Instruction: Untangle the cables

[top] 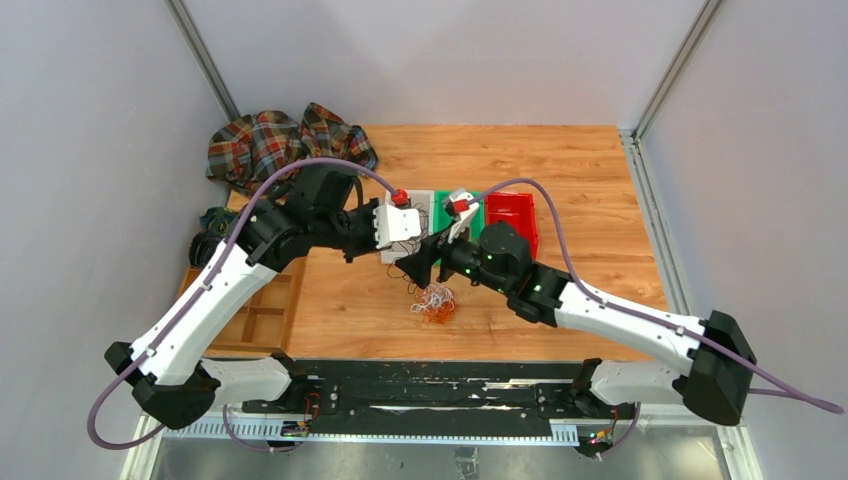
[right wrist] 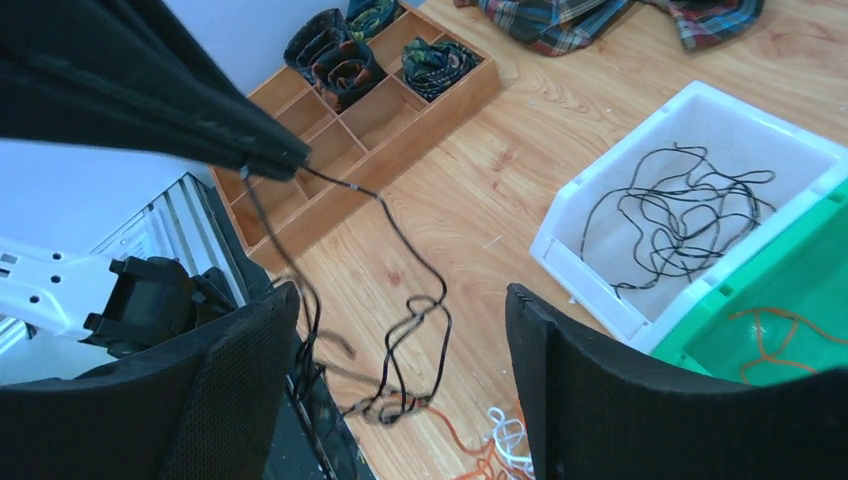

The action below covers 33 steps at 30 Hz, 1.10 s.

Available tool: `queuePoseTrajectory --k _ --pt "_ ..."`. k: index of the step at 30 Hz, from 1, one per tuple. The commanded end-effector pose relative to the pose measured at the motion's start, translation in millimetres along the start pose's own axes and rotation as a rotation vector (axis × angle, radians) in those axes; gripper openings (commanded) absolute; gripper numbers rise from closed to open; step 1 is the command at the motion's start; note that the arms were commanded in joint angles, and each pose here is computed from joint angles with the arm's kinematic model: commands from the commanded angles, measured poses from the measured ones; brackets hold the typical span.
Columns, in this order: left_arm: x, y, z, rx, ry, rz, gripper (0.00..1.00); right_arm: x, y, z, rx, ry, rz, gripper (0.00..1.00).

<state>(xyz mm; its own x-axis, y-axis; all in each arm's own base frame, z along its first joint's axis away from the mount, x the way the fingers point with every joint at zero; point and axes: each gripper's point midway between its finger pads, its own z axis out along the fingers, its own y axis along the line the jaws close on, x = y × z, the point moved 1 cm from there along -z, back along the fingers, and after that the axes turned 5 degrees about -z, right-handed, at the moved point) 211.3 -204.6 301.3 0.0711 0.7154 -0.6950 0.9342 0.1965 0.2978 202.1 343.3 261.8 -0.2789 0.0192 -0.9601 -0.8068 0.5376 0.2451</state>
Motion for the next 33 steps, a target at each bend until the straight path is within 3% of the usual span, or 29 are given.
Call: queuePoseTrajectory --k 1,11,20,33 --pt "-14 -6 -10 0.031 -0.046 0.02 0.0 -9 12 19 -0.045 -0.005 -0.004 0.7" --pt "-52 21 -50 -0.103 -0.13 0.125 0.0 42 5 24 -0.044 0.059 0.077 0.42" --pt "-80 67 -69 -0.307 -0.158 0.144 0.0 86 -3 22 -0.029 0.118 0.127 0.41" --pt "-120 94 -110 -0.445 -0.236 0.214 0.01 130 -12 15 0.005 0.212 0.179 0.38"
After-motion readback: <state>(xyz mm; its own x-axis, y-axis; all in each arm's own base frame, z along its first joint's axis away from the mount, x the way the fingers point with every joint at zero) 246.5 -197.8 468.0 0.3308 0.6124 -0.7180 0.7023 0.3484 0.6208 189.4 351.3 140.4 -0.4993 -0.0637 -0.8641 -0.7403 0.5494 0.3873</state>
